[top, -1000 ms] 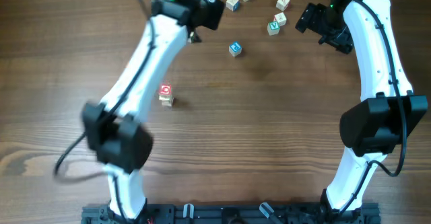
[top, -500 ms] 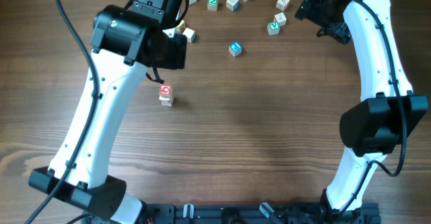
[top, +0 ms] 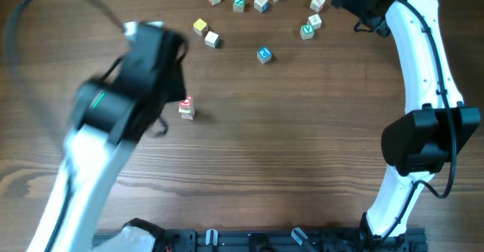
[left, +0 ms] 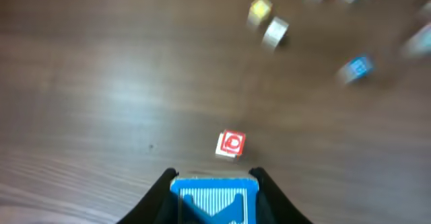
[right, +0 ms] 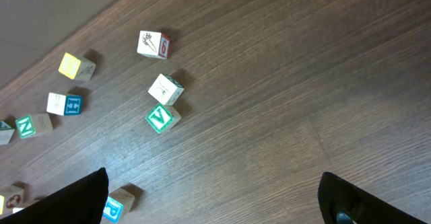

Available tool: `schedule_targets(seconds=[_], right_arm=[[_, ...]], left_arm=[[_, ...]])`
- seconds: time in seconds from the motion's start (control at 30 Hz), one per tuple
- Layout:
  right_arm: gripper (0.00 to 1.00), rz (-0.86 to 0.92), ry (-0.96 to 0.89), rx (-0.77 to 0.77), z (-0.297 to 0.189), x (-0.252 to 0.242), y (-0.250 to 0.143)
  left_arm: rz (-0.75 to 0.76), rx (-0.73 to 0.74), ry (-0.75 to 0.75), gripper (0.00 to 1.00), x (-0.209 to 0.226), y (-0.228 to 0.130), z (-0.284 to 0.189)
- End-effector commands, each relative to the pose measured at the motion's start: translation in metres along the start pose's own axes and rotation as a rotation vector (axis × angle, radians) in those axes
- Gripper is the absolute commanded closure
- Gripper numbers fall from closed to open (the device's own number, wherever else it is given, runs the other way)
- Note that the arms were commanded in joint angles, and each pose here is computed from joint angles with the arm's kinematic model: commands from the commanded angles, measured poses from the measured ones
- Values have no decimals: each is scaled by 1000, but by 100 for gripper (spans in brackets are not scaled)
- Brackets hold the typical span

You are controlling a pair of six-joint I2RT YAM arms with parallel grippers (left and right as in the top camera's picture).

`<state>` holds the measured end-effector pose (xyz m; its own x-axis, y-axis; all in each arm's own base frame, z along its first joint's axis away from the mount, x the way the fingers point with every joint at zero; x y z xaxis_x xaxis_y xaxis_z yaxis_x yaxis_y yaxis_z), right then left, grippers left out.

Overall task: Form a tower
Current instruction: 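Carry the blue-letter block with the left gripper over the stack, then lower the blue block onto the stack and open the left gripper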

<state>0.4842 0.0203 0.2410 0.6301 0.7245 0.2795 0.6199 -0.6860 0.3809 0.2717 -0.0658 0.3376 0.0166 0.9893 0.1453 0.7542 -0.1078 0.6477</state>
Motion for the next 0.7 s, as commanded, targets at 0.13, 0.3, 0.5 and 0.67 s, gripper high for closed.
schedule_targets(seconds=[0.13, 0.3, 0.5, 0.67], right_arm=[[0, 18, 18, -28, -12, 1, 6], [0, 18, 18, -28, -12, 1, 6], [0, 18, 18, -28, -12, 1, 6], [0, 18, 18, -28, -12, 1, 6]], left_arm=[[3, -124, -105, 82, -15, -39, 38], [149, -47, -131, 82, -38, -47, 89], [255, 79, -120, 83, -54, -60, 141], [316, 90, -118, 85, -55, -62, 146]])
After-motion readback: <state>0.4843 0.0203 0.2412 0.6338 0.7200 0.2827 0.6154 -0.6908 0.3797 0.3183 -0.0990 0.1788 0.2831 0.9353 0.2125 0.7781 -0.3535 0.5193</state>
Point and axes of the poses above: each gripper's point midway between its finger pads, its own z axis out along the fingers, its own x axis along the line the jaws close on, y = z × x, the point moved 5 cm from there along -z, back along the fingers, and after that the axes turned 13 degrees about z, right-handed, at the moved point
